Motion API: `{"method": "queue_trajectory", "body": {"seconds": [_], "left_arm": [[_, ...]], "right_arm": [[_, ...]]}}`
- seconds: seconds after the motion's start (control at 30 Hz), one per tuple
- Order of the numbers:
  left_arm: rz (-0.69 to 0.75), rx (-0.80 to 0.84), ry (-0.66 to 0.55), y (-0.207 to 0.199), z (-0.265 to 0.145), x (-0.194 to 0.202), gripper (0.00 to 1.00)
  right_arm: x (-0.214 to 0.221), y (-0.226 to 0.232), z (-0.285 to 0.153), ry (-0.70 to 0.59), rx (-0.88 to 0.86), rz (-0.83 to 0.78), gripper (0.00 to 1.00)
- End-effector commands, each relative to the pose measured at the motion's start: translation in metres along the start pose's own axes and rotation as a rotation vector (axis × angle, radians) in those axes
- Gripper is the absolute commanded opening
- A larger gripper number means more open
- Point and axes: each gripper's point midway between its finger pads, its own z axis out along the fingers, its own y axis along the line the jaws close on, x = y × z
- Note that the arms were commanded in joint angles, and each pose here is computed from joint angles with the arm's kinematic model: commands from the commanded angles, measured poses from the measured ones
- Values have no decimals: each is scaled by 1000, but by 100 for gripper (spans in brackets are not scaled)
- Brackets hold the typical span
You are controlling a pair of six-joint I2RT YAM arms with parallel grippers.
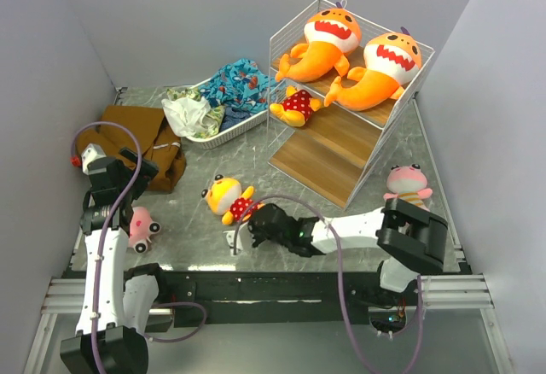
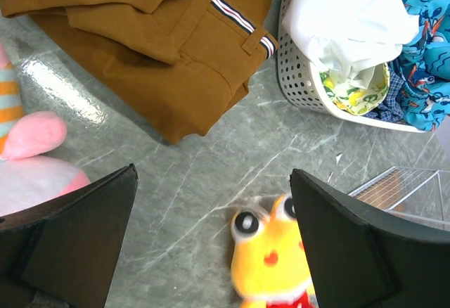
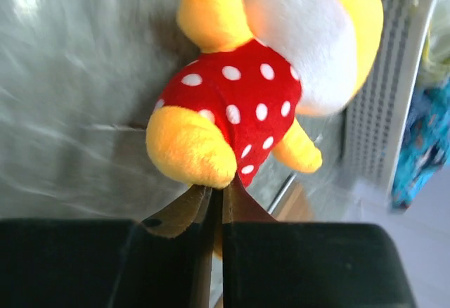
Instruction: Place and organize the stuffed toys onto the shelf
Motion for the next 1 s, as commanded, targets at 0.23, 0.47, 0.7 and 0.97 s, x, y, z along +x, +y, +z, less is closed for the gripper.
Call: {"method": "queue_trajectory", "body": {"seconds": [0.23,0.47,0.7,0.97], "left_arm": [[18,47,-28,-9,-3,-6,96],[16,43,-26,-8,-3,-5,97],[16,43,-26,-8,-4,-6,96],[17,45,-28,-9,-4,-6,96]], "right_arm": [[-68,32,-18,269,128,600,5],[-110,41,-25,106,-7,643,51],[-122,31,-37,-89,-64,489,74],[-143,28,-52,-285,-120,299,73]]}}
